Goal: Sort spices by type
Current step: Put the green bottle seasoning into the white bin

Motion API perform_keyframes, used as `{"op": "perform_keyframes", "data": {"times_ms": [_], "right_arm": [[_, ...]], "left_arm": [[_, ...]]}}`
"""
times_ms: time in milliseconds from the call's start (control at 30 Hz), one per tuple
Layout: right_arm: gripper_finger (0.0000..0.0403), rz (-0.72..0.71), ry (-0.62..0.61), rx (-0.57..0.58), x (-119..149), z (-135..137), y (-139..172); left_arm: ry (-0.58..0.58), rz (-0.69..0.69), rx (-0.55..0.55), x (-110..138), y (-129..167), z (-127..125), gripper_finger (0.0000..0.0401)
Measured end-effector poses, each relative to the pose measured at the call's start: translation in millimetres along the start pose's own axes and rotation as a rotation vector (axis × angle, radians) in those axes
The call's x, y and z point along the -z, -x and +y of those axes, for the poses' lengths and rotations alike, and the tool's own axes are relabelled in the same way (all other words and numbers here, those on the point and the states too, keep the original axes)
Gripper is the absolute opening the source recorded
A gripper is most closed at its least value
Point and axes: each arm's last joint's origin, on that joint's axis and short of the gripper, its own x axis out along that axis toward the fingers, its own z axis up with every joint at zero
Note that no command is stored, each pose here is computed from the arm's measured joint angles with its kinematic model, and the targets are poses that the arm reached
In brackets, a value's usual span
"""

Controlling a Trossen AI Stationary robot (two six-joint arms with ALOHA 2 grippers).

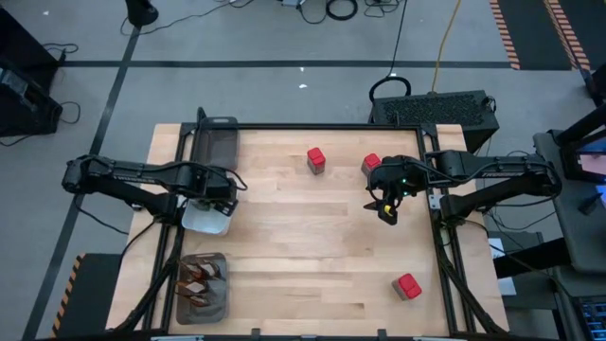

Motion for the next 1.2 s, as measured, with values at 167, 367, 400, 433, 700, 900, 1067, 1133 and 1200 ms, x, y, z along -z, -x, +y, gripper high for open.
{"op": "perform_keyframes", "data": {"times_ms": [167,367,400,433,700,900,1067,1133,1200], "right_arm": [[0.0265,-0.001,0.000,0.004,0.0,-0.1,0.0],[0.0265,-0.001,0.000,0.004,0.0,-0.1,0.0],[0.0265,-0.001,0.000,0.004,0.0,-0.1,0.0],[0.0265,-0.001,0.000,0.004,0.0,-0.1,0.0],[0.0265,-0.001,0.000,0.004,0.0,-0.1,0.0],[0.0265,-0.001,-0.003,0.003,0.0,-0.1,0.0],[0.0265,-0.001,-0.003,0.003,0.0,0.0,0.0],[0.0265,-0.001,-0.002,0.003,0.0,-0.1,0.0],[0.0265,-0.001,0.000,0.003,0.0,0.0,0.0]], "left_arm": [[0.001,0.003,0.001,0.1,0.0,0.0,0.0243],[0.001,0.009,-0.003,0.5,0.0,0.5,0.0244],[0.001,0.011,-0.006,0.6,0.0,0.8,0.0244],[0.001,0.012,-0.008,0.8,0.0,1.0,0.0245],[-0.017,0.038,-0.054,3.3,0.2,5.4,0.0245],[-0.028,0.024,-0.051,2.5,0.1,4.8,0.0245],[-0.034,0.020,-0.053,2.4,0.1,4.8,0.0245],[-0.038,0.021,-0.053,2.5,0.1,4.8,0.0245],[-0.041,0.022,-0.052,2.5,0.1,4.8,0.0244]]}}
